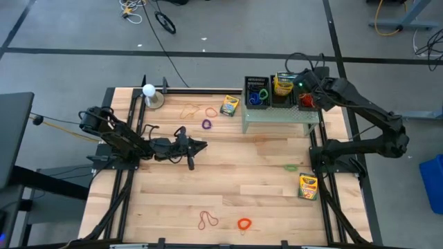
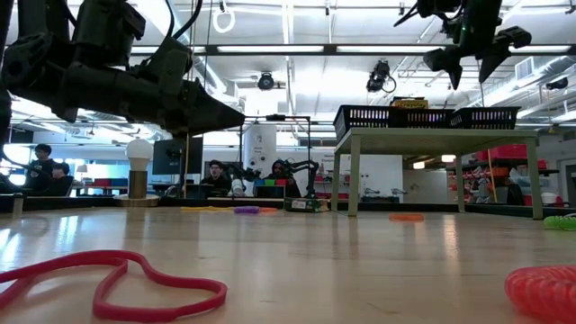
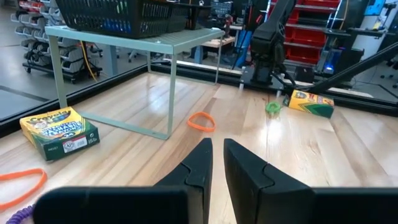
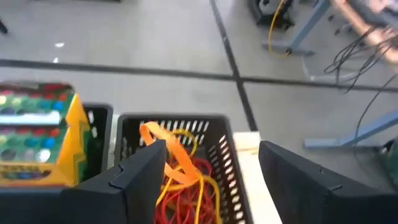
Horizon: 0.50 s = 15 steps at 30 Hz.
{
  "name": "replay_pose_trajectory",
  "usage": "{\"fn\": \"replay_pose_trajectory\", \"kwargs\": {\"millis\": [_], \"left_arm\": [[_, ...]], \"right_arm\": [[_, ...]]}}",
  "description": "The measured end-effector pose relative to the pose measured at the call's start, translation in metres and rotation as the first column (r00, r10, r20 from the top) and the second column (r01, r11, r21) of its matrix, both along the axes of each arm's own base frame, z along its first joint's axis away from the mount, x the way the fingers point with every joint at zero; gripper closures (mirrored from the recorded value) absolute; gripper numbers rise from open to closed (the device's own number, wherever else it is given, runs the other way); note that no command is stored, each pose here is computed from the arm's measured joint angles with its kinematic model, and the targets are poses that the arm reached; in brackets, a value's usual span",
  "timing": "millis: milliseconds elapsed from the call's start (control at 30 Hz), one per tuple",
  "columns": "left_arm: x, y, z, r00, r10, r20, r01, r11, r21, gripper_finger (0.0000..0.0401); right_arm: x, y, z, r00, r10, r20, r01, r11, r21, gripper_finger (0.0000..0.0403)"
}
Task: Pick & Place Office Desk Supplies
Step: Put the bottom orange rubber band into the right black basket on the shelf, then put the orange spring keychain into the left black basket on the shelf
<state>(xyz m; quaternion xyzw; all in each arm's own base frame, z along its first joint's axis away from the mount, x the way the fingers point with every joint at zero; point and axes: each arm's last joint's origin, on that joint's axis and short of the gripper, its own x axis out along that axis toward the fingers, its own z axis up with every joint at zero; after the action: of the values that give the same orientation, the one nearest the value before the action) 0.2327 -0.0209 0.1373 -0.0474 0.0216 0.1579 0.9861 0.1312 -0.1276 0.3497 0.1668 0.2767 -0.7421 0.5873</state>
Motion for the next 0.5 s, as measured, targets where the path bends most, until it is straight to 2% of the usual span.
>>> {"fn": "replay_pose_trajectory", "kwargs": {"millis": [400, 500], "left_arm": [[0.0000, 0.0000, -0.0004, 1.000, 0.000, -0.005, 0.000, 1.000, 0.000, 0.0353], [0.0000, -0.0001, -0.0005, 1.000, -0.003, 0.000, 0.003, 1.000, -0.017, 0.0353]], "right_arm": [[-0.0058, 0.0041, -0.0040, 1.000, -0.024, -0.003, 0.024, 0.997, 0.075, 0.0135], [-0.0067, 0.0073, -0.0058, 0.996, 0.069, -0.058, -0.058, 0.984, 0.169, 0.0136]]}}
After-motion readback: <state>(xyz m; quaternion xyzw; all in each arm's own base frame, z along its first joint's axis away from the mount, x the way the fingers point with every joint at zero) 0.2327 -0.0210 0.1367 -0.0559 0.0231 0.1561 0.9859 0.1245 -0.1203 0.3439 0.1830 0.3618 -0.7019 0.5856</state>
